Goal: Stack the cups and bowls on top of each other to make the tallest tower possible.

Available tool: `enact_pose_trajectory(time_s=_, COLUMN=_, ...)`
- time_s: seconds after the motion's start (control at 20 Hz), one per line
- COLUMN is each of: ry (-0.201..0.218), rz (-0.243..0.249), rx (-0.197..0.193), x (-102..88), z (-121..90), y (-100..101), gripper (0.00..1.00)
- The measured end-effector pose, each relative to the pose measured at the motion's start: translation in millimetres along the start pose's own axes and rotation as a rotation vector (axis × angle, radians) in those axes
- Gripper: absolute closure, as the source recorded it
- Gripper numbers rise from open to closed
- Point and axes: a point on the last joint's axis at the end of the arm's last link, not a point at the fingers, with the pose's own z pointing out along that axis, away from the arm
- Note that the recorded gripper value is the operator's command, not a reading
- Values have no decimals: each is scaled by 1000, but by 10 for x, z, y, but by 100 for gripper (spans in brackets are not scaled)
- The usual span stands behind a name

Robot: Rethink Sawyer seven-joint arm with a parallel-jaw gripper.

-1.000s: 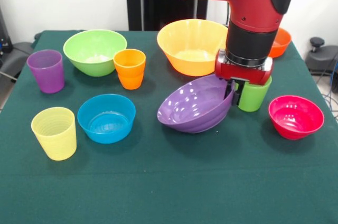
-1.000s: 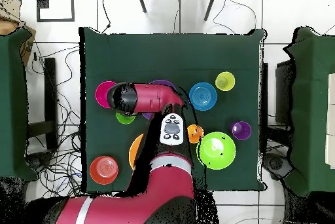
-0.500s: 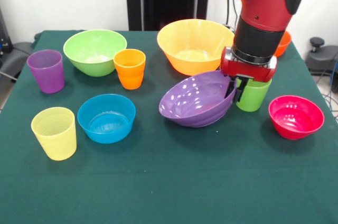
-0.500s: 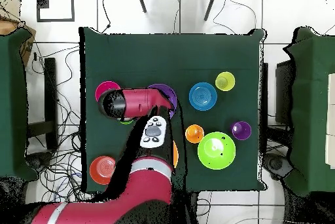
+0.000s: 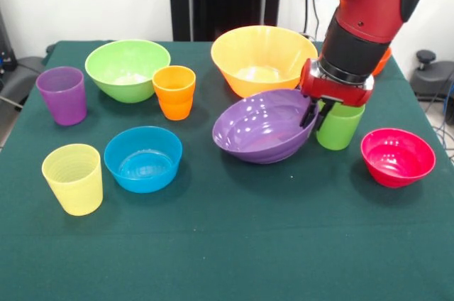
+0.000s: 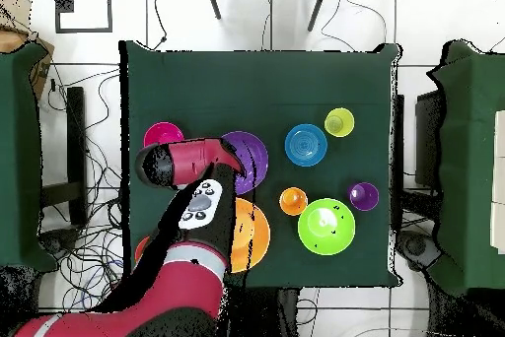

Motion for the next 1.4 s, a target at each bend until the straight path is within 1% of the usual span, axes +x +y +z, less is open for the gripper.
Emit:
enact_pose_trajectory(time_s=0.05, ry=2, rz=-6, rx=18, x=11, z=1, y=-17, gripper=100)
enact_pose_trajectory(time_s=0.2, ry=0, rz=-8, rx=30, x=12, z=-7, y=-38, gripper=100)
enact_pose_trajectory(time_s=0.4, ry=-15, rz=-11, rx=68, x=-14, z=-30, y=-138, gripper=100)
enact_pose_trajectory(time_s=0.6, ry=-21, rz=-14, rx=99, x=-36, z=-5, y=-214, gripper=100)
enact_pose_trajectory(time_s=0.75, ry=-24, rz=-17, rx=113, x=-37, z=0, y=-240, gripper=100)
enact_pose_trajectory(time_s=0.85, ry=-26, rz=-24, rx=130, x=-23, z=8, y=-258, gripper=100)
enact_pose_trajectory(time_s=1.1, ry=-24, rz=-32, rx=149, x=13, z=31, y=-273, gripper=100)
enact_pose_trajectory(time_s=1.4, ry=-6, rz=-36, rx=174, x=73, z=160, y=-346, gripper=100)
